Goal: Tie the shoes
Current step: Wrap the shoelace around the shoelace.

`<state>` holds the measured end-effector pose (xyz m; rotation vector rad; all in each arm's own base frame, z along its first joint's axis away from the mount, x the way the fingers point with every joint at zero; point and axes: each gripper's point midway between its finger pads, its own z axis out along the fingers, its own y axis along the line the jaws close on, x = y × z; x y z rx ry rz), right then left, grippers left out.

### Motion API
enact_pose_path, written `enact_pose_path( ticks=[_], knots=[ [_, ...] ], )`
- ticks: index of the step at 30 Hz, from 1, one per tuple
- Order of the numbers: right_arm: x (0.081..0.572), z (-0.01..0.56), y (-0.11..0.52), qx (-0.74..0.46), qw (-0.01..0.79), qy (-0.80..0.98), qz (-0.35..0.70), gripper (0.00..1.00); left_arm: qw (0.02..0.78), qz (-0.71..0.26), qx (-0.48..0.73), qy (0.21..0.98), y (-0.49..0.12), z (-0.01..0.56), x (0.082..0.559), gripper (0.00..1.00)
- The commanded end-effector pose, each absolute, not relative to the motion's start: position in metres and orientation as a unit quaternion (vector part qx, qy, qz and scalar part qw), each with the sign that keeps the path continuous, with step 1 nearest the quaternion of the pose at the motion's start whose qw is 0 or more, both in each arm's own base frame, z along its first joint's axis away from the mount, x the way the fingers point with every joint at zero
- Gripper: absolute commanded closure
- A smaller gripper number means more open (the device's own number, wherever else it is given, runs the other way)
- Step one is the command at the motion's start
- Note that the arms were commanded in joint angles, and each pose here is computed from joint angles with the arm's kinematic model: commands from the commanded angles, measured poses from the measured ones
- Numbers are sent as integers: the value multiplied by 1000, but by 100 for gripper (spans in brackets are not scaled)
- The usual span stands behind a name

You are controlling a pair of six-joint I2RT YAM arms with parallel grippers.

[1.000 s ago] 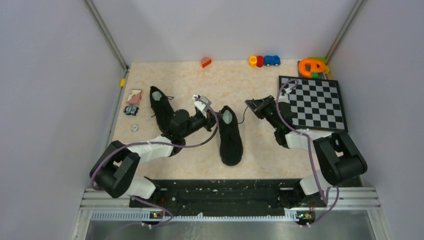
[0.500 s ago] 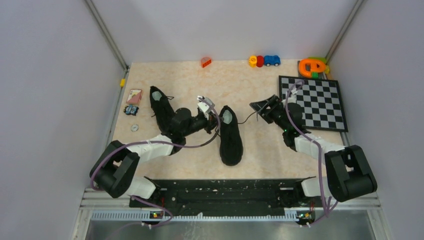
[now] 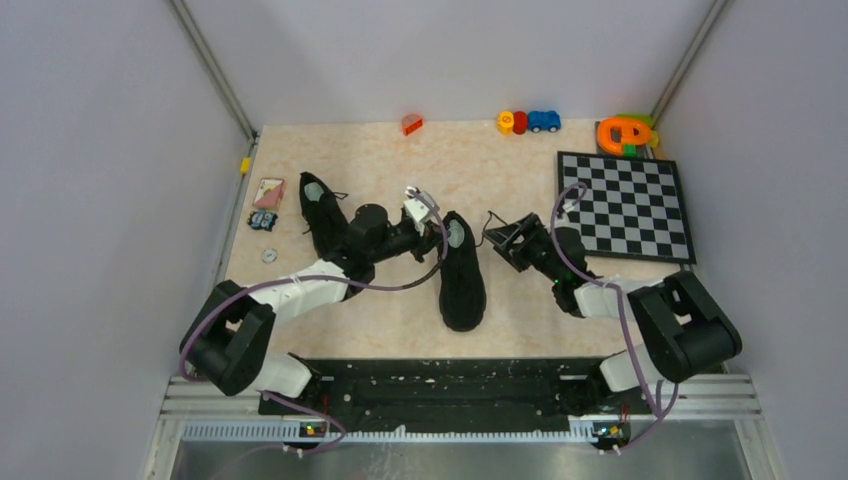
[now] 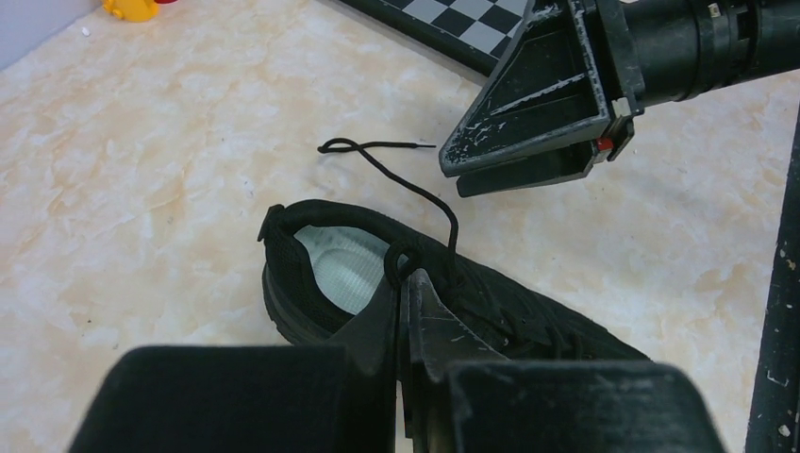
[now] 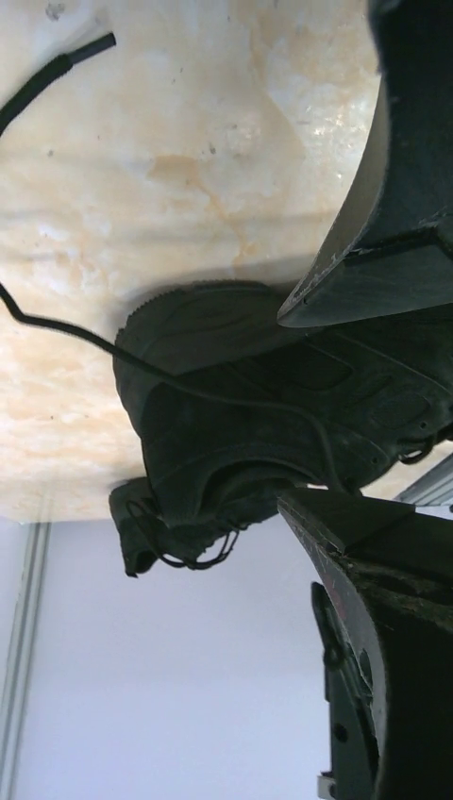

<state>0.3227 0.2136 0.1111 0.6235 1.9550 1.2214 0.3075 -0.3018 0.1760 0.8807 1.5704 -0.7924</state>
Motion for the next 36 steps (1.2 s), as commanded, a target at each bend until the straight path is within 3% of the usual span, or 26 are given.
enact_pose_path(
  ticks=[1,11,24,30,36],
  knots=[
    [344,130,223,250,386,732,503,35,563,-322,401,647,-304,187,313,100],
    [371,123,233,259,391,713,521,42,559,-303,453,624,-305,188,310,100],
    [376,159,238,202,424,652,595,92,550,-264,493,620,-299,184,313,100],
    [367,179,232,144,454,655,586,93,540,-261,512,615,-305,187,318,100],
    [361,200,246,56,454,665,590,74,520,-265,557,590,-314,189,315,100]
  ],
)
